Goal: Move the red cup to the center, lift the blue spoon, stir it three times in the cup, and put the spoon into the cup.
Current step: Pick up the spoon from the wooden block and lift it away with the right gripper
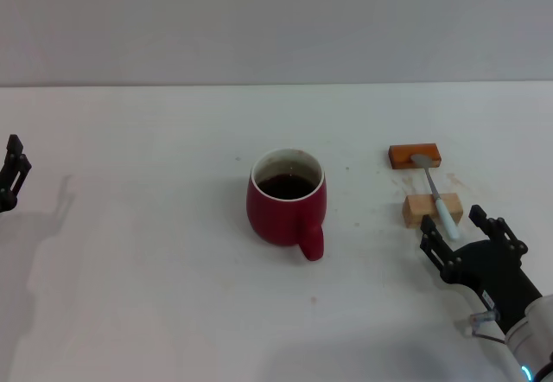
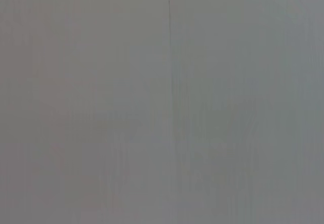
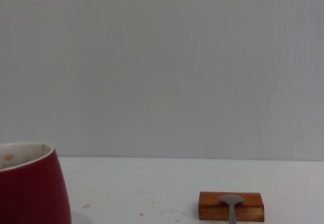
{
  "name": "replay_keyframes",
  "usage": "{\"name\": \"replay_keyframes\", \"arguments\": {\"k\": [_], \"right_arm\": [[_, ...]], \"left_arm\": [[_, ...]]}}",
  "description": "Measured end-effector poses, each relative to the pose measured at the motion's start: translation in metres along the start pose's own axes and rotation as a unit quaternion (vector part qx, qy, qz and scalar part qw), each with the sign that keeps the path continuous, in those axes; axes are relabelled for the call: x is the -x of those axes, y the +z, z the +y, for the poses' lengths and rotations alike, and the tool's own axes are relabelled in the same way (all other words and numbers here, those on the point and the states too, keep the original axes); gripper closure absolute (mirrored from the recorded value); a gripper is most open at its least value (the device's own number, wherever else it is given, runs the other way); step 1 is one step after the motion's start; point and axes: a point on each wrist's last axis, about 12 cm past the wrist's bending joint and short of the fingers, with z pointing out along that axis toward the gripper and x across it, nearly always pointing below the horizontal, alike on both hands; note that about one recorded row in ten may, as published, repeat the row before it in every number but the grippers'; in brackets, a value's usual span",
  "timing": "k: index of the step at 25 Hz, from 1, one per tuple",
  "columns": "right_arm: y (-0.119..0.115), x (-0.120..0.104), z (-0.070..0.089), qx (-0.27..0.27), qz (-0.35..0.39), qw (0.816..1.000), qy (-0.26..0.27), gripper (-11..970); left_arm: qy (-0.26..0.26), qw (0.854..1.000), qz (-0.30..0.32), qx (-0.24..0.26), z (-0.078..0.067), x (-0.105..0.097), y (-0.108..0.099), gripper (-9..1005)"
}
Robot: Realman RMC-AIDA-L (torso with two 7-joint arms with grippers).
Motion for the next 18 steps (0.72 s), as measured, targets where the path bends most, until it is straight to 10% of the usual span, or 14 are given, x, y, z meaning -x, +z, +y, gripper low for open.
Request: {"name": "replay_keyframes", "arguments": {"k": [12, 18], "right_arm": [[0.0011, 0.0008, 0.0012, 0.002, -0.001, 1.000, 0.001, 233], [0.0016, 0.0013, 0.0012, 0.003, -0.002, 1.000, 0.000, 428]], "left_arm": [[0.000, 1.000, 0.000, 0.001, 0.0002, 0.0001, 0.0002, 148], [0.000, 1.000, 0.000, 0.001, 0.0006, -0.0001, 0.0001, 148]]}}
